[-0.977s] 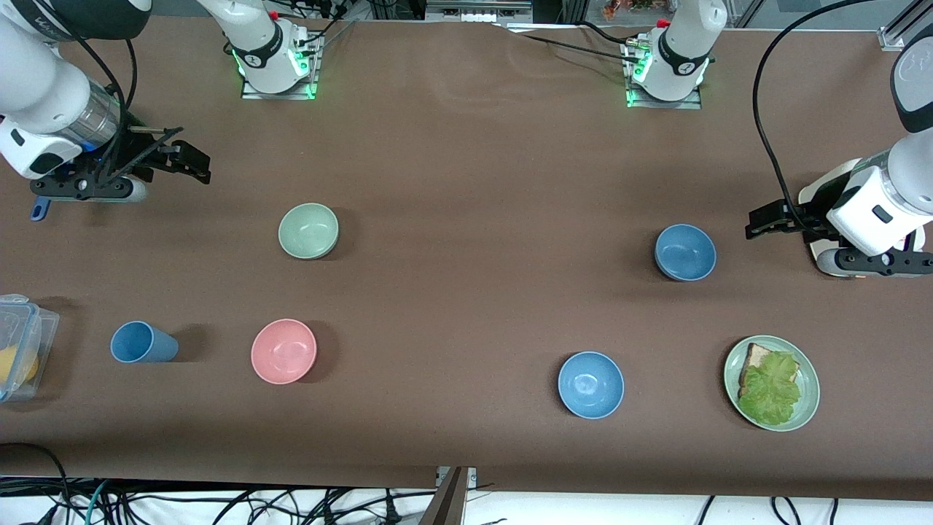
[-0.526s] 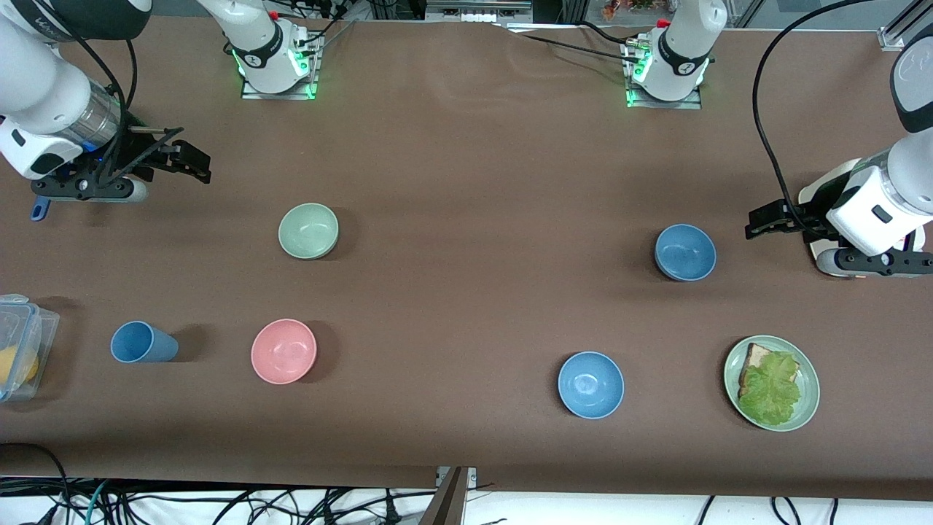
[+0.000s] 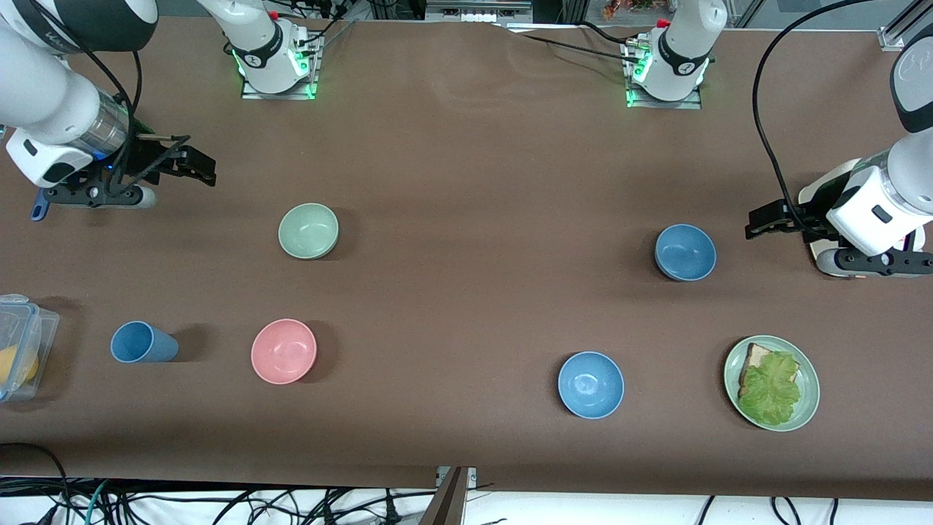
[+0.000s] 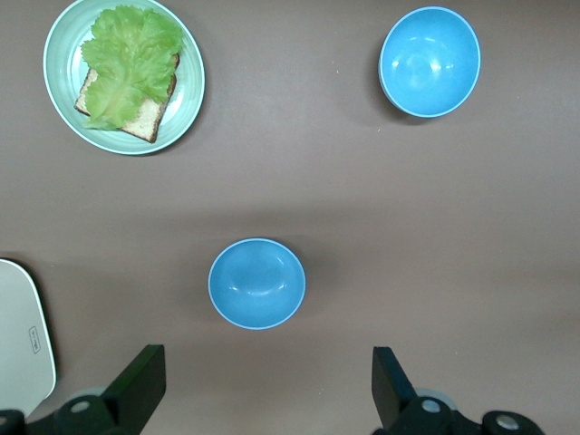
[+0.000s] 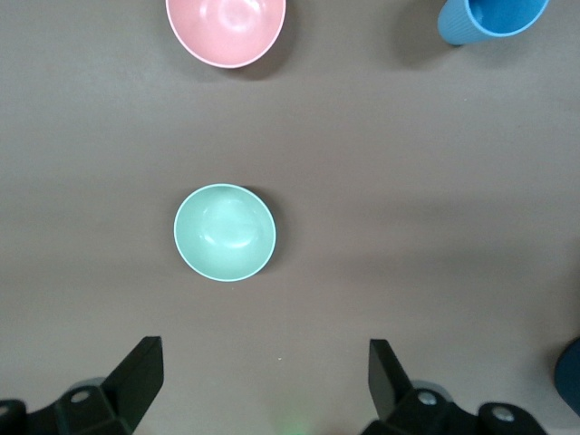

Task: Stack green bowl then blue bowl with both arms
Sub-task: 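Reach the right gripper to the light green bowl and grasp its rim, then slide the green bowl with the right gripper while the left gripper reaches the blue bowl, then grasp the blue bowl rim with the left gripper and lift it, then carry the blue bowl over the green bowl and lower it inside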

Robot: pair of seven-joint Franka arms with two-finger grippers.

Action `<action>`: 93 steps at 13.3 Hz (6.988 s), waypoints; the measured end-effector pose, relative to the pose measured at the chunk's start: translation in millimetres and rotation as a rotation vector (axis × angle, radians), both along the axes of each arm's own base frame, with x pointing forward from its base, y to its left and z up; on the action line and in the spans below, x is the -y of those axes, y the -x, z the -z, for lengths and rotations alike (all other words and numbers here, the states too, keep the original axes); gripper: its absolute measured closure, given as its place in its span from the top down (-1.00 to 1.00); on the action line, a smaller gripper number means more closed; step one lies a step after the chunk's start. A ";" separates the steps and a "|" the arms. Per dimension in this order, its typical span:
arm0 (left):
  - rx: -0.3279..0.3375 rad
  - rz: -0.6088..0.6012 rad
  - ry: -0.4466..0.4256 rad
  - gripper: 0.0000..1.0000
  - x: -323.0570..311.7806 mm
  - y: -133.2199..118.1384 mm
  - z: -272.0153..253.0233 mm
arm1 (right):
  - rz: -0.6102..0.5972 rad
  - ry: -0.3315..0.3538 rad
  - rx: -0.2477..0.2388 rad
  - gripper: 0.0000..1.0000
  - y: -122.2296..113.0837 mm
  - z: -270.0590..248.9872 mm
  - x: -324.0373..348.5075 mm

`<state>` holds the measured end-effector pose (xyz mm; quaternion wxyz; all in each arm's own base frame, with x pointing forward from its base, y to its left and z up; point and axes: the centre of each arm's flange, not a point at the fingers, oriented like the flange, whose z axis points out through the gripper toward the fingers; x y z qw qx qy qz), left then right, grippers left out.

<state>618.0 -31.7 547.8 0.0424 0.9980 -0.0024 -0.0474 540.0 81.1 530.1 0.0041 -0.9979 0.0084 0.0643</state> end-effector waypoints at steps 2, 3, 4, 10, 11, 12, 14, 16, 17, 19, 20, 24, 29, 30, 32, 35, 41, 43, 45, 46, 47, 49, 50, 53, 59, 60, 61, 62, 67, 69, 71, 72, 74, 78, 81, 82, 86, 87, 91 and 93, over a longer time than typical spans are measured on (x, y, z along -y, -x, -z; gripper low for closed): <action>0.000 0.000 0.000 1.00 0.0 0.0 0.0 | -0.012 0.000 -0.011 1.00 0.5 6.8 -6.3; 0.000 0.000 0.000 1.00 0.0 0.0 0.0 | -0.014 0.000 -0.012 1.00 1.0 8.6 -7.6; 0.000 0.001 0.000 1.00 0.0 0.0 0.0 | -0.014 0.000 -0.009 1.00 0.7 10.7 -7.6; -0.096 0.009 -0.079 1.00 -8.8 -16.1 59.5 | -0.003 -0.013 0.048 1.00 10.3 136.2 -4.0; -0.126 0.015 -0.121 1.00 -14.3 -22.2 82.5 | -0.001 -0.017 0.058 1.00 16.8 165.5 -2.6; -0.152 0.012 -0.145 1.00 -22.2 -27.0 102.4 | 0.002 -0.023 0.068 1.00 24.7 195.7 -1.2; -0.210 -0.026 -0.148 1.00 -50.7 -31.2 137.1 | 0.003 -0.038 0.071 1.00 36.5 243.4 -1.8; -0.266 -0.046 -0.145 1.00 -70.1 -30.3 174.4 | -0.002 -0.057 0.067 0.99 39.5 275.7 -7.9; -0.278 -0.048 -0.144 1.00 -72.1 -29.4 192.5 | -0.001 -0.066 0.066 0.99 39.1 288.4 -9.7; -0.291 -0.043 -0.143 1.00 -70.8 -26.3 217.5 | 0.003 -0.081 0.062 0.87 39.1 311.6 -11.2; -0.296 -0.041 -0.142 1.00 -70.0 -25.2 221.5 | 0.005 -0.086 0.056 0.67 39.8 320.3 -11.7; -0.294 -0.037 -0.141 1.00 -67.5 -25.2 222.2 | 0.005 -0.091 0.052 -0.29 39.6 325.7 -13.8; -0.292 -0.031 -0.139 1.00 -63.7 -25.4 221.2 | -0.025 -0.131 0.075 -0.92 31.2 289.6 -96.8; -0.291 -0.031 -0.139 1.00 -63.6 -25.4 221.0 | -0.026 -0.143 0.091 -0.92 31.7 277.3 -129.1; -0.289 -0.030 -0.139 1.00 -63.3 -25.5 219.7 | -0.025 -0.164 0.106 -0.92 39.2 260.8 -191.7; -0.255 -0.028 -0.137 1.00 -61.4 -23.7 217.5 | 0.007 -0.181 0.113 -0.92 47.2 260.9 -282.1; -0.130 -0.017 -0.128 1.00 -54.7 21.1 245.7 | 0.079 -0.132 0.131 -0.92 51.0 303.2 -393.1; -0.094 -0.013 -0.125 1.00 -52.5 37.3 264.8 | 0.099 -0.115 0.131 -0.82 52.6 314.9 -395.2; -0.066 -0.011 -0.122 1.00 -51.4 53.5 285.0 | 0.108 -0.115 0.140 -0.40 47.5 313.1 -393.3; -0.052 -0.011 -0.121 1.00 -51.0 60.3 294.1 | 0.115 -0.122 0.154 -0.22 40.8 304.9 -393.2; -0.035 -0.010 -0.120 1.00 -50.5 66.9 303.5 | 0.124 -0.118 0.164 0.01 32.3 293.2 -391.7; -0.007 -0.009 -0.117 1.00 -49.6 80.9 321.2 | 0.157 -0.073 0.174 0.43 9.7 256.8 -373.6; -0.005 -0.006 -0.116 1.00 -49.2 86.1 326.6 | 0.176 -0.054 0.178 0.66 -3.9 232.5 -354.9; 0.009 0.059 -0.109 1.00 -53.4 91.3 329.0 | 0.151 -0.049 0.119 1.00 -41.9 147.0 -259.3; 0.032 0.076 -0.106 0.41 -63.9 99.0 334.3 | -0.005 -0.045 0.082 1.00 -30.1 34.1 -37.3; 0.033 0.076 -0.106 0.16 -63.8 100.8 336.1 | -0.017 -0.035 0.082 1.00 -20.4 32.2 -26.6; 0.033 0.071 -0.104 -0.07 -63.9 102.3 337.5 | -0.020 -0.026 0.077 1.00 -12.2 31.5 -21.4; 0.030 0.060 -0.098 -0.30 -64.1 103.7 338.8 | -0.022 -0.019 0.069 1.00 -6.5 31.1 -19.0; 0.020 0.012 -0.067 -0.89 -63.6 104.6 332.4 | 0.018 -0.013 0.065 1.00 -6.0 30.8 6.8; -0.019 0.006 -0.056 -0.90 -63.3 100.2 324.6 | 0.025 -0.013 0.065 1.00 -6.6 30.8 11.9; -0.071 -0.011 -0.026 -0.90 -60.0 85.8 302.9 | 0.024 -0.013 0.065 1.00 -6.5 30.8 11.6; -0.088 -0.015 -0.008 -0.90 -56.3 77.2 287.7 | 0.024 -0.013 0.065 1.00 -6.5 30.9 11.6; -0.097 -0.011 0.008 -0.90 -42.0 63.5 260.6 | 0.024 -0.014 0.066 1.00 -7.1 32.6 11.6; -0.102 -0.039 0.013 -0.90 43.7 56.2 226.1 | 0.006 -0.018 0.066 1.00 -8.9 37.1 12.2; -0.076 -0.035 0.026 -0.90 136.6 63.3 202.1 | -0.052 -0.024 0.073 1.00 -10.1 35.8 20.5; -0.070 -0.031 0.029 -0.90 163.3 68.4 196.1 | -0.071 -0.026 0.076 1.00 -10.5 35.4 23.2; -0.100 -0.011 0.099 -0.90 261.6 86.5 193.1 | -0.084 -0.028 0.079 1.00 -10.9 34.7 24.3; -0.117 -0.014 0.115 -0.90 286.9 90.4 197.4 | -0.084 -0.028 0.079 1.00 -10.9 34.7 24.3; -0.124 -0.021 0.152 -0.90 358.9 91.7 222.6 | -0.080 -0.028 0.080 1.00 -11.3 34.5 27.0; -0.116 -0.024 0.174 -0.90 371.7 83.3 235.7 | -0.081 -0.028 0.081 1.00 -11.4 34.4 27.2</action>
